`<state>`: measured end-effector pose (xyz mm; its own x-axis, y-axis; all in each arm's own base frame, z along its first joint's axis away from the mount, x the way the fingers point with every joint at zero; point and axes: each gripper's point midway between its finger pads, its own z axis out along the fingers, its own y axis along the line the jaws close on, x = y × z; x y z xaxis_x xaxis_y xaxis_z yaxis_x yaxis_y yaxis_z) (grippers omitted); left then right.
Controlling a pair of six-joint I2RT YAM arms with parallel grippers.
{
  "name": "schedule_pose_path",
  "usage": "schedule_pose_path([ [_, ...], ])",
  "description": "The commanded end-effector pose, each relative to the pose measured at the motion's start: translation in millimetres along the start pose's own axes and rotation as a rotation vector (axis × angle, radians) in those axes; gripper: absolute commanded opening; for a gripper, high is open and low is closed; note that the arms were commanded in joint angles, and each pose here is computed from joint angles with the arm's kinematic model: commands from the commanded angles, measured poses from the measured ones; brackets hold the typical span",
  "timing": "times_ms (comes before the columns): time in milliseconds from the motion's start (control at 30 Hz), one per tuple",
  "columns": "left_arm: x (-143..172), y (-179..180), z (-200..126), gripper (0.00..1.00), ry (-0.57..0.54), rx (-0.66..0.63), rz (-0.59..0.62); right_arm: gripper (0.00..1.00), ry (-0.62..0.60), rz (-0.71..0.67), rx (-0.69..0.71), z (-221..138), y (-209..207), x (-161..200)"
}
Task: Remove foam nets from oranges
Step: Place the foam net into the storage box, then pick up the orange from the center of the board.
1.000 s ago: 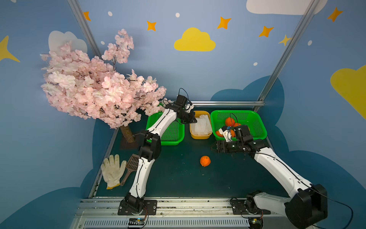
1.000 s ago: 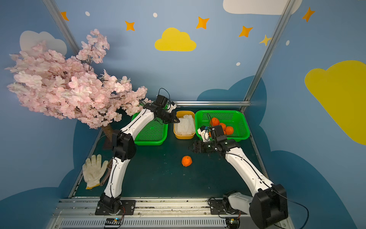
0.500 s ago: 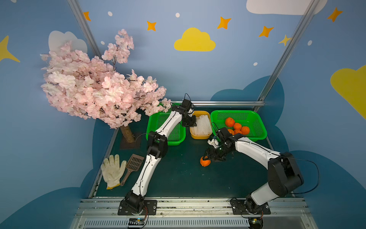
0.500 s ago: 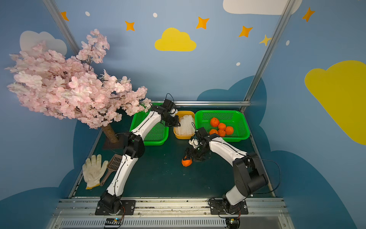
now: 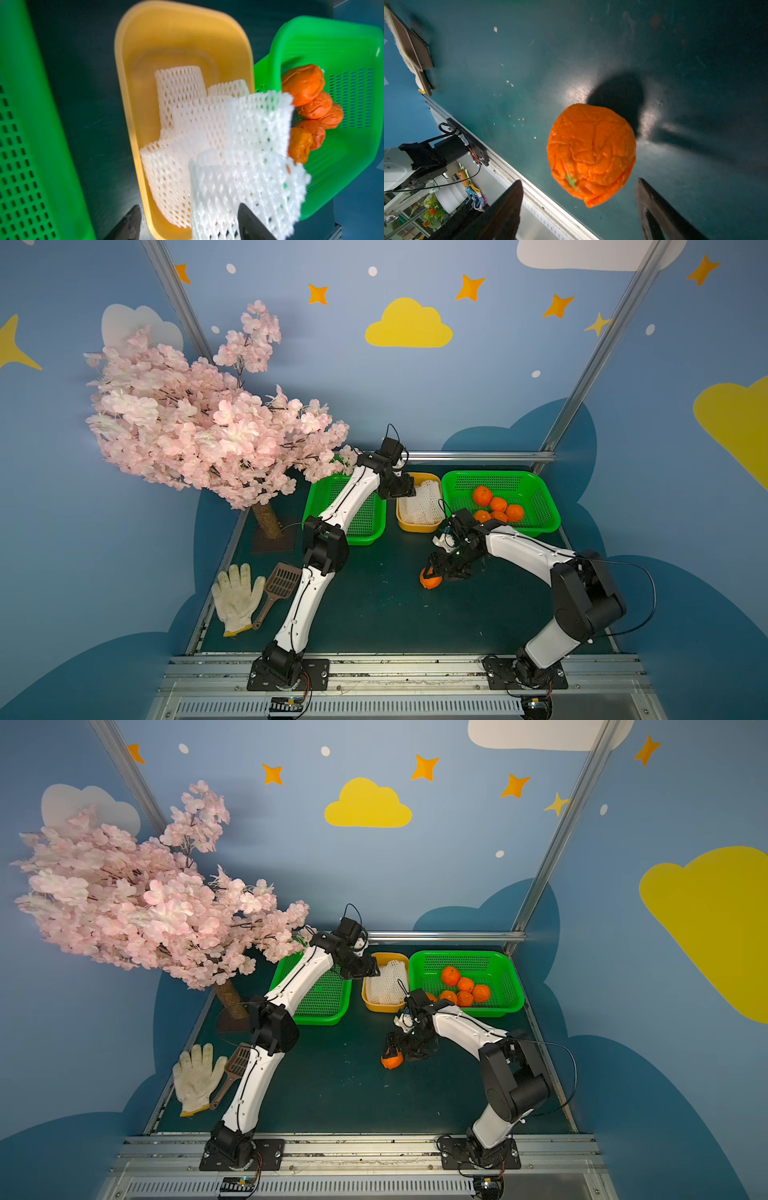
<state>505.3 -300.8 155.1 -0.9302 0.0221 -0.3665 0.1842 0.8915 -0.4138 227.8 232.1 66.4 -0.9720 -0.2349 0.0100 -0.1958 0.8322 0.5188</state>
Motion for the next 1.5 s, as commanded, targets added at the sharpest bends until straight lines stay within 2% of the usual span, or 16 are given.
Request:
schedule_pose_path([
  [0,5.3,-1.2,-24.5,0.75,0.001,-0.041,0.019,0.84,-0.005,-0.007,0.019,2.9,-0.3,-8.1],
  [367,-2.6,-25.1,-64.2,0.77,-0.07,0.011,0.022,0.84,0.019,-0.007,0.03,14.6,-1.9,-18.2],
  [600,-0.3,-70.1,-116.9,0.77,-0.153,0.094,0.166,0.84,0.04,0.009,0.036,22.8,-3.5,-19.8],
  [800,17.4,-84.5,-154.6,0.77,-0.191,0.131,0.229,0.77,0.084,-0.001,0.059,32.9,-2.7,-15.3],
  [967,26.0,-86.9,-190.7,0.77,-0.292,0.158,0.26,0.64,0.086,-0.01,0.094,28.9,-5.2,-17.4],
  [1033,31.0,-86.6,-204.4,0.77,-0.336,0.168,0.28,0.61,0.066,-0.015,0.109,20.9,-4.9,-21.4],
  [1200,50.1,-81.9,-248.7,0.81,-0.47,0.18,0.345,0.47,-0.01,-0.019,0.093,-15.8,3.5,-35.6],
  [1367,69.8,-67.9,-300.0,0.99,-0.647,0.166,0.394,0.46,-0.135,-0.028,0.076,-76.8,8.4,-48.4],
  [1467,81.7,-58.5,-333.3,1.0,-0.769,0.145,0.435,0.46,-0.219,0.003,0.105,-121.4,-7.9,-57.8],
])
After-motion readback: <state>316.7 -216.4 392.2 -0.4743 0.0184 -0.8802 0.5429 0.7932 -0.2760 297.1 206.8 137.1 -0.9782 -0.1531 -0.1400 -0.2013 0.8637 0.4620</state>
